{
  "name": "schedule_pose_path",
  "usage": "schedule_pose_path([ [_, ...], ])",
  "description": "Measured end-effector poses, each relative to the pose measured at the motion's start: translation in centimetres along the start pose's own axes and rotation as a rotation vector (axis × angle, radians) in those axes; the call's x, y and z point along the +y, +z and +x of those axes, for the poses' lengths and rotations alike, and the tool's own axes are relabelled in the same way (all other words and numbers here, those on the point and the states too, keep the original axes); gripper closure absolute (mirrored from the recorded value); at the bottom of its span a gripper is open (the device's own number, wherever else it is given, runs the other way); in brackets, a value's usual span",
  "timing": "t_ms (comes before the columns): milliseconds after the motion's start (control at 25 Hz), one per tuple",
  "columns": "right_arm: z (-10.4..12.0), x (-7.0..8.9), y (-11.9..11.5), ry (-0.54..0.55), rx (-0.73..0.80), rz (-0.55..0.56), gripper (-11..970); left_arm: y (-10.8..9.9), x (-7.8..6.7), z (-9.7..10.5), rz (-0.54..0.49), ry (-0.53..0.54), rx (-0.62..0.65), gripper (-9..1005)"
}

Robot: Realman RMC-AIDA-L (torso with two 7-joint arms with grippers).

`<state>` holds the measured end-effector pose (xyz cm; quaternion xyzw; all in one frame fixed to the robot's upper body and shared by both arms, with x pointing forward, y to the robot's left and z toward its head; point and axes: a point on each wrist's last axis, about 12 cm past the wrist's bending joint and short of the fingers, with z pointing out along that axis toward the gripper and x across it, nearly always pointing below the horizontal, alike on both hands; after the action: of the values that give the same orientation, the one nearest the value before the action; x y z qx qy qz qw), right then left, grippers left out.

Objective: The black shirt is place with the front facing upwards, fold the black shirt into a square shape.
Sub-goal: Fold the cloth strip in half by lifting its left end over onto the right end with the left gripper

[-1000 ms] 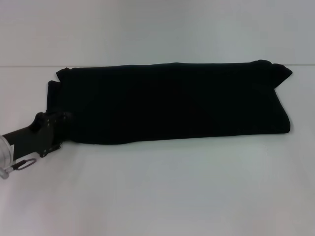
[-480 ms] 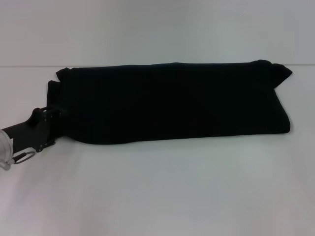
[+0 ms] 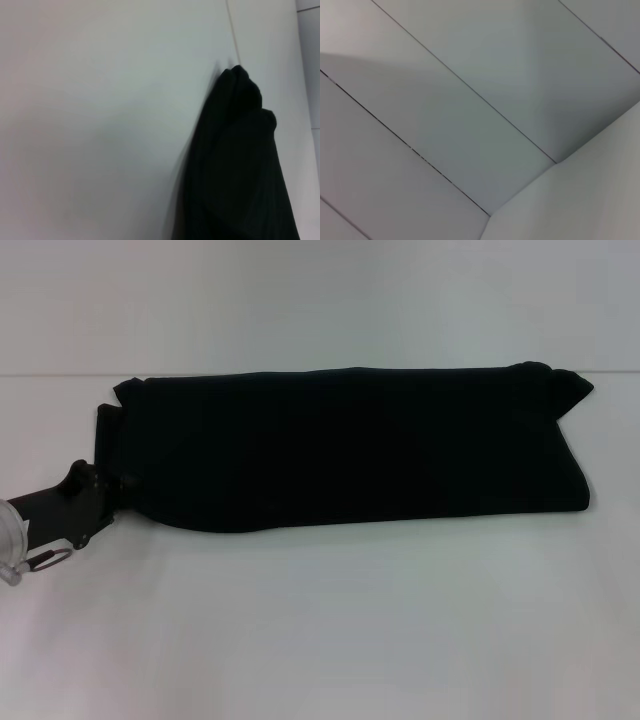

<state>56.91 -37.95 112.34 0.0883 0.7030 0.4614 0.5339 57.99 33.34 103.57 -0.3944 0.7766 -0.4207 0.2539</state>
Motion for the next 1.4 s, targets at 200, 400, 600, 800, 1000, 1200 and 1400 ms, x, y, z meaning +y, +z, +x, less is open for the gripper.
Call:
schedule_pose_path([
  [200,0.0,-0.1,-0.1,0.001,-0.001,0.003,261,0.0,-0.3,-0.1,0.012,0.019,-0.002,798],
  [400,-0.2,-0.2,-0.2,0.005,-0.009,0.011,260,-0.5,-1.2,-0.7,0.062,0.132,-0.01,950],
  [600,-0.6,-0.5,-0.4,0.009,-0.032,0.035,261,-1.9,-0.8,-2.3,0.073,0.238,-0.094,972],
  [800,-0.4,-0.7,-0.4,0.034,-0.038,0.048,261,-3.5,0.2,-4.0,0.055,0.246,-0.197,990],
  [1000,-0.4,-1.0,-0.4,0.046,-0.038,0.06,260,-5.4,2.0,-4.8,0.038,0.205,-0.28,990],
  [1200,-0.5,-1.2,-0.4,0.053,-0.041,0.08,260,-6.6,3.9,-4.4,0.036,0.148,-0.331,990],
  [1400,-0.4,-1.2,-0.3,0.053,-0.039,0.083,260,-5.9,2.4,-3.5,0.115,0.192,-0.251,990],
])
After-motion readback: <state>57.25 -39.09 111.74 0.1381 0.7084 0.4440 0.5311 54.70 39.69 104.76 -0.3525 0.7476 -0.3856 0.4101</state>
